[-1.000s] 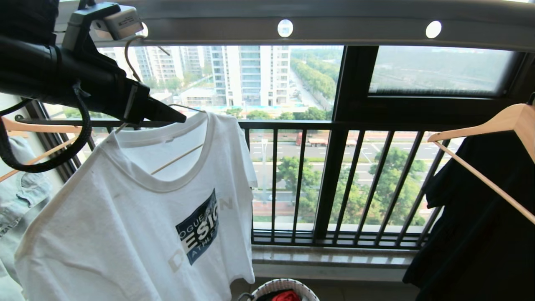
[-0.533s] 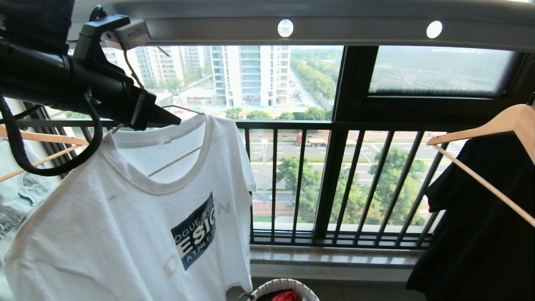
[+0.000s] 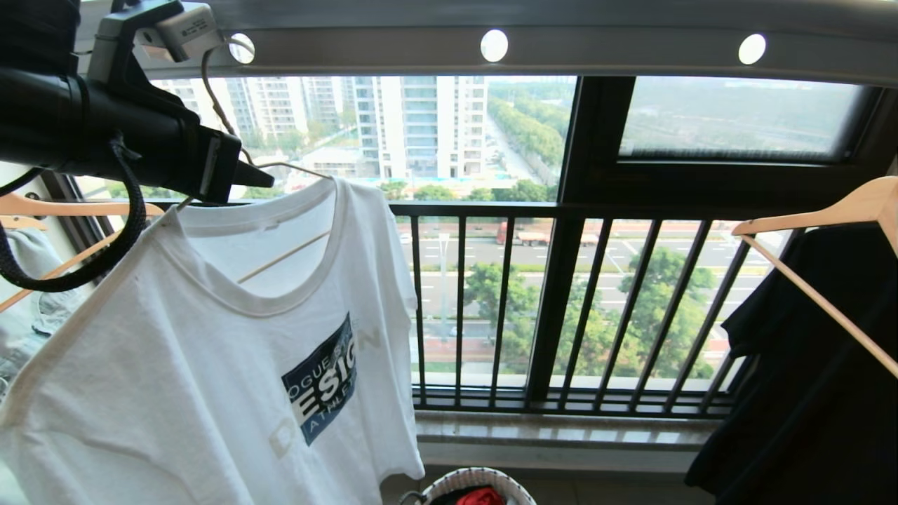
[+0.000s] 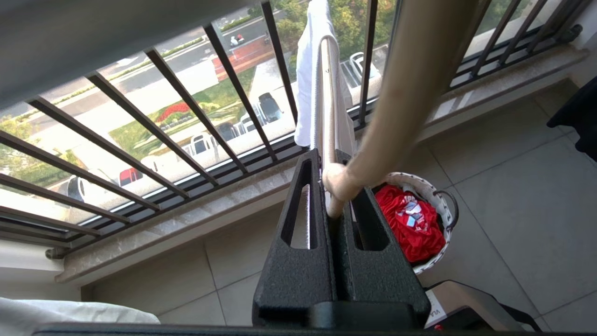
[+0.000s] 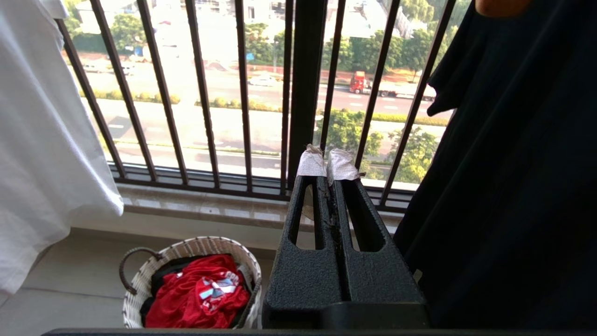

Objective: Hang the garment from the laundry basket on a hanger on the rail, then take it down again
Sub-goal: Take the clothes off the clothes rack

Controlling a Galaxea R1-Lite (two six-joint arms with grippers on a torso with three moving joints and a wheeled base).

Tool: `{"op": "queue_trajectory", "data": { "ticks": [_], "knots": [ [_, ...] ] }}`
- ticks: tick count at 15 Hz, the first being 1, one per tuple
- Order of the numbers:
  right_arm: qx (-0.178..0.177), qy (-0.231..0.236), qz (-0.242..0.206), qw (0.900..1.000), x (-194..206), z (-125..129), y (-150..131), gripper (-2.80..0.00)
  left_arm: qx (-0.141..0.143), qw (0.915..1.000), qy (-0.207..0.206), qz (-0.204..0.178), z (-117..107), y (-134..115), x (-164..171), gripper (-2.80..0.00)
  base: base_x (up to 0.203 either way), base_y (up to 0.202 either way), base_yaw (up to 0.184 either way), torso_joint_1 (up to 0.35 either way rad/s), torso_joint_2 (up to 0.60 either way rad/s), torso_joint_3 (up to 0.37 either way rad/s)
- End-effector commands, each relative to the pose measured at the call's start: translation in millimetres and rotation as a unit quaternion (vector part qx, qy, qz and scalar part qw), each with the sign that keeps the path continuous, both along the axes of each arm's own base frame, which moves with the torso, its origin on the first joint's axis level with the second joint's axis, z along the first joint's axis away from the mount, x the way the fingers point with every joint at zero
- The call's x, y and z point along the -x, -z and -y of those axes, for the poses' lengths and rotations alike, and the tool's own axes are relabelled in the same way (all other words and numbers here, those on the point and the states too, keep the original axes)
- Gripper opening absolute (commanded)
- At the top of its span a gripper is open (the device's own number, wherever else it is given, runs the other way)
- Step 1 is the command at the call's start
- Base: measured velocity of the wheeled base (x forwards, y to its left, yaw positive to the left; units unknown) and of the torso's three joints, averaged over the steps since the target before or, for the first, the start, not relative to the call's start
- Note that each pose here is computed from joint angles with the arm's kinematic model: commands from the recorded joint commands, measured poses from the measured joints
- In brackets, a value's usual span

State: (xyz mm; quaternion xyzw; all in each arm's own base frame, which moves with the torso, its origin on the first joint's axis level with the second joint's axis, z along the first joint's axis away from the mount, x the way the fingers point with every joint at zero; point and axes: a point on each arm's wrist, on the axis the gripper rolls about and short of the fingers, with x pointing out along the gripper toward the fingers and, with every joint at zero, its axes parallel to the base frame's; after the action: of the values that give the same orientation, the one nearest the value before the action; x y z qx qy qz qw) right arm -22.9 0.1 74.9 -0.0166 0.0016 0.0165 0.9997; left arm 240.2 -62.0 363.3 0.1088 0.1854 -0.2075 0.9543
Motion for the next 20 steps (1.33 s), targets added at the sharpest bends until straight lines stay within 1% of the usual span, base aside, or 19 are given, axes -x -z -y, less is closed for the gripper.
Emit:
{"op": "queue_trajectory", "data": {
  "ticks": [1,10,14,16,18,19,20],
  "knots": [
    [0.0,0.0,-0.001,1.0,0,0,0,-2.8,0.006,0.9998,-0.002,0.018,-4,-10,15,-2.8,0.0,0.0,0.0,0.0,0.0,0.0],
    [0.0,0.0,0.0,1.0,0,0,0,-2.8,0.012,0.9991,-0.003,0.042,-9,-20,36,-2.8,0.0,0.0,0.0,0.0,0.0,0.0],
    [0.0,0.0,-0.001,1.0,0,0,0,-2.8,0.017,0.9978,0.0,0.064,-14,-29,59,-2.8,0.0,0.0,0.0,0.0,0.0,0.0],
    [0.0,0.0,-0.001,1.0,0,0,0,-2.8,0.015,0.9985,0.006,0.053,-15,-22,67,-2.8,0.0,0.0,0.0,0.0,0.0,0.0],
    [0.0,0.0,0.0,1.0,0,0,0,-2.8,0.011,0.9994,0.01,0.03,-13,-9,68,-2.8,0.0,0.0,0.0,0.0,0.0,0.0],
    [0.0,0.0,-0.001,1.0,0,0,0,-2.8,0.013,0.9995,0.013,0.025,-13,-6,70,-2.8,0.0,0.0,0.0,0.0,0.0,0.0],
    [0.0,0.0,0.0,1.0,0,0,0,-2.8,0.019,0.9994,0.024,0.017,-9,-3,72,-2.8,0.0,0.0,0.0,0.0,0.0,0.0]
  ]
}}
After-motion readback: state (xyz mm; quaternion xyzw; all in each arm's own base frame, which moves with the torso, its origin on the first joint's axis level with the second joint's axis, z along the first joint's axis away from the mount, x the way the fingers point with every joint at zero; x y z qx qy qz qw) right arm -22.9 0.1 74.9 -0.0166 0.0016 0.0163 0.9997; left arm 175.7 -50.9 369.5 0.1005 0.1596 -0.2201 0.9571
